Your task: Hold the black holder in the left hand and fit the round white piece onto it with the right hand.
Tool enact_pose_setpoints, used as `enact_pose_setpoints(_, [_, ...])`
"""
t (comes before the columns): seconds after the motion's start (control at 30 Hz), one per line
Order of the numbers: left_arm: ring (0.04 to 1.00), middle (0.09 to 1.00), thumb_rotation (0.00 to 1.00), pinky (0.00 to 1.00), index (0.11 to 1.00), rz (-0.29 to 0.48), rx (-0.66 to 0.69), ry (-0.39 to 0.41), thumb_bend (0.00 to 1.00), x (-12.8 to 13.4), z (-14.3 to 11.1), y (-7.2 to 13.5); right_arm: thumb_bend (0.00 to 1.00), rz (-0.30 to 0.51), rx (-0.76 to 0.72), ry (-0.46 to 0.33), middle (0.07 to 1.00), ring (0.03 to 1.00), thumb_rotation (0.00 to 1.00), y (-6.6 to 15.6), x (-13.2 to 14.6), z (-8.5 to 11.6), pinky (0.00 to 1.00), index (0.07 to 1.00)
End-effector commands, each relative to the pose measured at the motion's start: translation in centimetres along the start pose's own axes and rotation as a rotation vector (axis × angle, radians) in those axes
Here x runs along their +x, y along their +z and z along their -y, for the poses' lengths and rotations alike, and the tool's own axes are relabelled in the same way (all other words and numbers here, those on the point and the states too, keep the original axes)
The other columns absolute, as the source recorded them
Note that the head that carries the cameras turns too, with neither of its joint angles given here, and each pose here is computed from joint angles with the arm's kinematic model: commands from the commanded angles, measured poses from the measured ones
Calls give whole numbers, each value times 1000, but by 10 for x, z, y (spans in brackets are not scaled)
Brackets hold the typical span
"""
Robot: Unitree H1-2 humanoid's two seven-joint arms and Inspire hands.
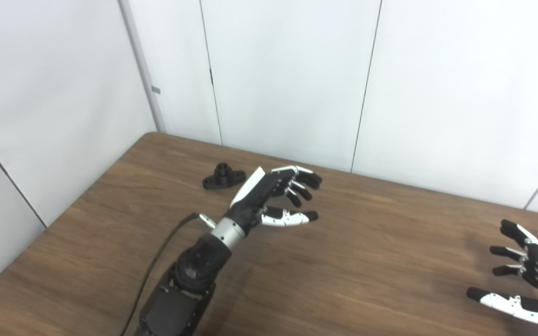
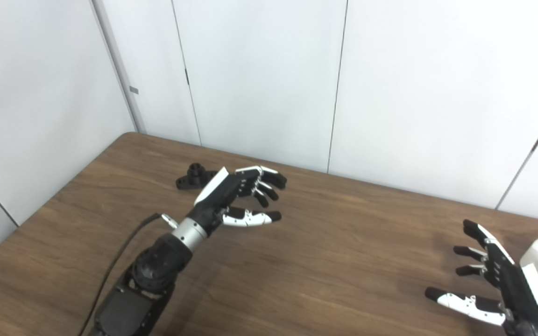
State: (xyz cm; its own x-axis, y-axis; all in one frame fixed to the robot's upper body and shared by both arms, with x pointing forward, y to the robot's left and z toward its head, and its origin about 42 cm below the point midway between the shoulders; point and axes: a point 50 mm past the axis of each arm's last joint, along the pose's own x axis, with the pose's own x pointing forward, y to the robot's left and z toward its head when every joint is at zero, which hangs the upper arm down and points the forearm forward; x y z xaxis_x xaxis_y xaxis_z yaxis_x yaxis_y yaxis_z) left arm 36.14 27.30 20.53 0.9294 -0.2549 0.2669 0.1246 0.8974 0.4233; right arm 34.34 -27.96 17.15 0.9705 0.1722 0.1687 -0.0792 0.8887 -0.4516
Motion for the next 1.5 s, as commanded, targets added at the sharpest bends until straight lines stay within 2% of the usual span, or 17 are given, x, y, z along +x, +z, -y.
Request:
enact_pose_setpoints(0.0, [643,727,0,524,695,74,54,35,666,15,-20,23,770,93,-26,-23,898,761,158,16,9,15,590,883])
enact_pose_setpoints(0.13, [684,758,0,587,726,78,121,82,674,15,-38,34,771,96,-18,-23,900,764,164,18,11,15,588,884])
enact_pose_setpoints(0.27, [759,834,0,673,829,61,172,143,706,14,-55,45,767,95,-16,-22,902,764,158,20,12,15,608,886])
enact_pose_setpoints(0.37, [819,879,0,730,870,45,208,206,737,12,-72,48,762,97,-6,-18,904,764,156,19,12,13,608,891])
enact_pose_setpoints(0.53, [835,878,20,743,872,20,321,268,754,7,-100,52,769,94,6,-16,902,759,147,18,13,9,597,881])
enact_pose_setpoints(0.67, [870,908,35,731,876,-24,361,294,775,2,-113,54,767,95,5,-17,904,756,153,18,15,7,594,883])
enact_pose_setpoints(0.8, [914,938,60,830,883,-53,391,325,787,-2,-129,57,771,93,13,-19,907,767,169,19,16,5,595,879])
enact_pose_setpoints(0.87, [913,935,43,847,880,-54,390,335,785,-4,-135,57,773,96,12,-21,905,767,170,18,16,5,592,876])
enact_pose_setpoints(1.07, [893,905,45,785,856,-73,484,342,788,-9,-152,54,762,104,14,-21,904,759,160,16,14,4,572,877])
enact_pose_setpoints(1.13, [910,909,63,840,855,-89,523,340,799,-10,-160,51,759,106,12,-21,904,757,147,14,14,4,565,878])
enact_pose_setpoints(1.27, [932,925,108,900,851,-153,595,319,796,-12,-172,49,767,95,13,-27,902,758,147,14,12,6,575,879])
enact_pose_setpoints(1.47, [945,930,86,902,835,-240,614,307,813,-12,-186,43,768,104,9,-28,900,746,148,13,10,10,566,881])
